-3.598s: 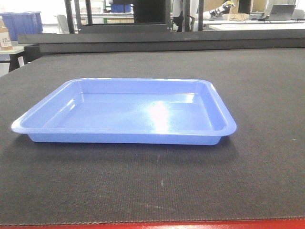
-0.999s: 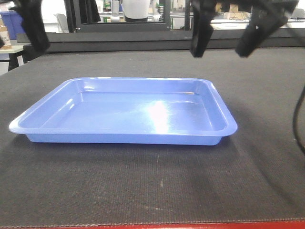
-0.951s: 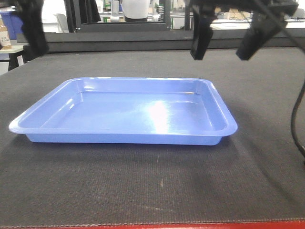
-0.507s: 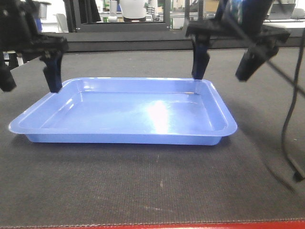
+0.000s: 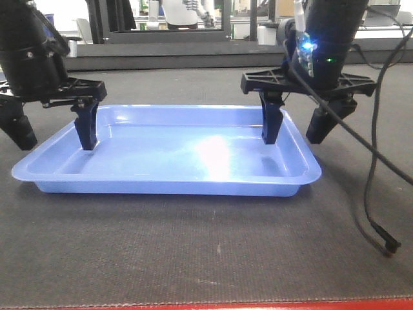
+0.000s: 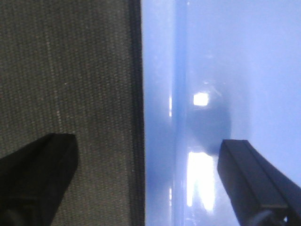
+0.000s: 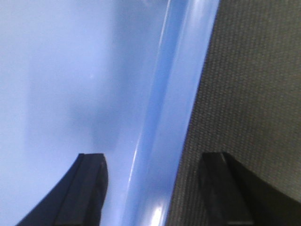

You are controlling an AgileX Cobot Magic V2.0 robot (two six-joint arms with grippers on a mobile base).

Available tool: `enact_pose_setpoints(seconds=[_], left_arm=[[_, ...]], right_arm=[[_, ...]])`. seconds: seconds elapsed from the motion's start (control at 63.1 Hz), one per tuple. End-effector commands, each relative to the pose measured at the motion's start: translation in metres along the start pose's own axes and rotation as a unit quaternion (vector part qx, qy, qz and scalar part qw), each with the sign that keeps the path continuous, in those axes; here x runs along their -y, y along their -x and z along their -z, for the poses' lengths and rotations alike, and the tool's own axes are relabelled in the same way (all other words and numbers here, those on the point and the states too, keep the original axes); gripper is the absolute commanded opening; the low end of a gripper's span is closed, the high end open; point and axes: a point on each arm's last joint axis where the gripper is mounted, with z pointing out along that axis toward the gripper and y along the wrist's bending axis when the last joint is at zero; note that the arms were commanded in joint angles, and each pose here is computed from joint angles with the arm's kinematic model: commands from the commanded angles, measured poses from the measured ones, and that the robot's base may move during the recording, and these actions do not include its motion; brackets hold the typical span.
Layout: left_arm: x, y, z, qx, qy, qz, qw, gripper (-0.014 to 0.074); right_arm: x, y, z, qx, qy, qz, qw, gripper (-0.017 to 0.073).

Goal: Grab blue tray and place on right shelf
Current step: 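Lower both grippers onto opposite rims of the light blue tray, then close both grippers on the tray rims and lift the tray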

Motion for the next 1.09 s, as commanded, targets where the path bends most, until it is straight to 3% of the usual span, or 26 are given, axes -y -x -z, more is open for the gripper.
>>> enact_pose_setpoints(seconds=[0.0,0.238,0.317,0.428,0.539,0.618,0.84,1.078], left_arm=[[0.002,0.01,0.027,0.055,-0.011,0.007,0.998,0.0507],[0.002,0.012,0.028,0.065,-0.017,0.011,0.998,0.0503],[0.002,0.012,0.028,0.063,-0.017,0.01,0.998,0.0463],[0.003,0.012,0.028,0.063,-0.02,0.013,0.998,0.0309],[0.003,0.012,0.028,0.063,-0.022,0.015,0.998,0.0094],[0.004,0.012,0.028,0.063,-0.025,0.017,0.998,-0.0055],[0.004,0.01,0.035,0.052,-0.026,0.017,0.998,-0.0041],[0.005,0.002,0.1,0.102,-0.03,0.009,0.994,-0.0041]], right_arm=[[-0.001,0.013,0.021,0.048,0.009,-0.002,0.999,0.0496],[-0.001,0.012,0.015,0.04,0.007,-0.002,0.999,0.0491],[-0.001,0.012,0.015,0.04,0.007,-0.002,0.999,0.0434],[-0.001,0.011,0.014,0.036,0.006,-0.002,0.999,0.0248],[0.0,0.01,0.014,0.029,0.005,-0.002,1.0,0.0039],[0.0,0.01,0.014,0.029,0.004,-0.002,1.0,0.0062],[-0.002,0.014,0.035,0.047,0.01,-0.001,0.999,0.0059],[-0.001,0.01,0.098,0.098,0.007,0.002,0.995,0.0059]])
